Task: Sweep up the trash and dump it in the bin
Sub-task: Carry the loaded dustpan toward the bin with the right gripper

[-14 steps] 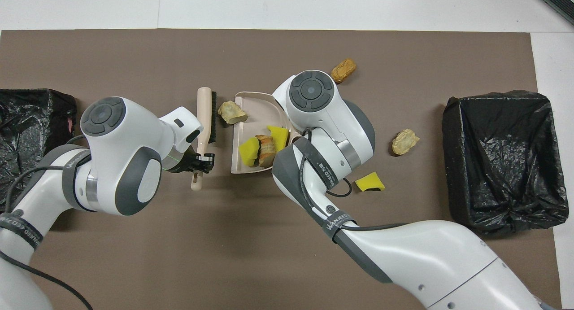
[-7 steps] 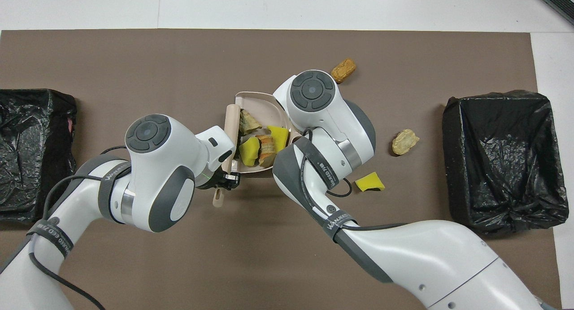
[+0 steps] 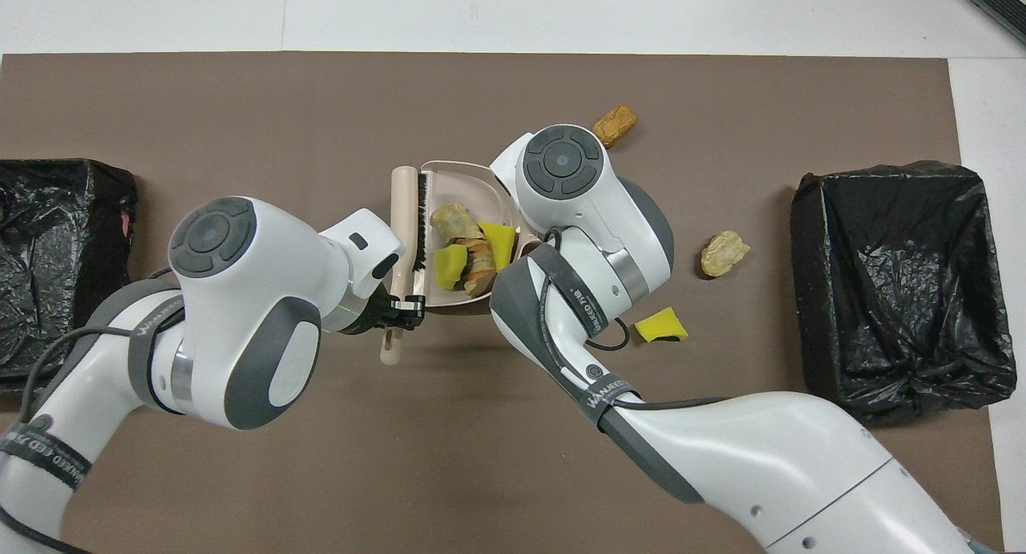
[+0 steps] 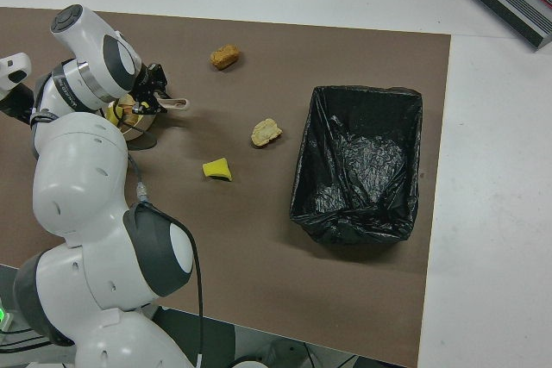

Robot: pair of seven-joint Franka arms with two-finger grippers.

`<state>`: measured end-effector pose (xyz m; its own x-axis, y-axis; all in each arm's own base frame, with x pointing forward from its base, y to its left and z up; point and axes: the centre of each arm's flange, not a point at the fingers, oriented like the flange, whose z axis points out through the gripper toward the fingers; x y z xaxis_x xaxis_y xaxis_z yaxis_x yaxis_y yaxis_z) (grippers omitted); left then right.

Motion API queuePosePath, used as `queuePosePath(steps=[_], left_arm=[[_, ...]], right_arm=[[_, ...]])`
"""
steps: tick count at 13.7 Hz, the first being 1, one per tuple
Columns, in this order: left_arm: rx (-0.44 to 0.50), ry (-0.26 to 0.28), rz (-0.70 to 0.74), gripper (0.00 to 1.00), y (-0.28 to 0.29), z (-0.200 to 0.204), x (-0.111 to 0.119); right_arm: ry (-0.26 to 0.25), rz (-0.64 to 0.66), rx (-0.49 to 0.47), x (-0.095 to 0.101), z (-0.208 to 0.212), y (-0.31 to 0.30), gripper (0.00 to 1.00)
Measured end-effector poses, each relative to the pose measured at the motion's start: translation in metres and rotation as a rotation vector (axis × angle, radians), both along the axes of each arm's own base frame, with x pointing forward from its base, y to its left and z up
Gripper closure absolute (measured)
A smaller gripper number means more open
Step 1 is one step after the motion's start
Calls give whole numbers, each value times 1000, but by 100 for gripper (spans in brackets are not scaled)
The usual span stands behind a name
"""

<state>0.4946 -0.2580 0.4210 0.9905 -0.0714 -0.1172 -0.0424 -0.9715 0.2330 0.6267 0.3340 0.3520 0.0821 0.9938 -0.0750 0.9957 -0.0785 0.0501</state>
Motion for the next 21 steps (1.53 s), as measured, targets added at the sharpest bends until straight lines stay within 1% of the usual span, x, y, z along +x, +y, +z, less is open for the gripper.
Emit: queuePosePath(steps=[2,5,7,9,11,14,16,19,21], left_arm=[[-1,1,33,74,15,24,0],[9,40,64,74,44,55,-3],[30,66,75,74,62,66,-7],[69,98,74,74,73,70,-14],[100,126,84,74,76,70,-19],[122,145,117,74,75,70,-26],[133,150,116,74,71,65,-38],[135,101,82,74,50,55,-68],[143,85,66,74,38,53,-86]], right_arm=[[-1,-7,11,3,-2,-5,69],[16,-11,49,7,-4,-14,69],[9,-23,54,11,-1,-22,69],[-10,-36,60,13,16,-31,69],[-35,-53,62,7,44,-53,69],[-71,-53,51,-15,93,-107,69],[-83,-41,52,-30,119,-152,69],[-73,-13,72,-38,137,-232,69],[-43,-14,94,-41,141,-296,69]])
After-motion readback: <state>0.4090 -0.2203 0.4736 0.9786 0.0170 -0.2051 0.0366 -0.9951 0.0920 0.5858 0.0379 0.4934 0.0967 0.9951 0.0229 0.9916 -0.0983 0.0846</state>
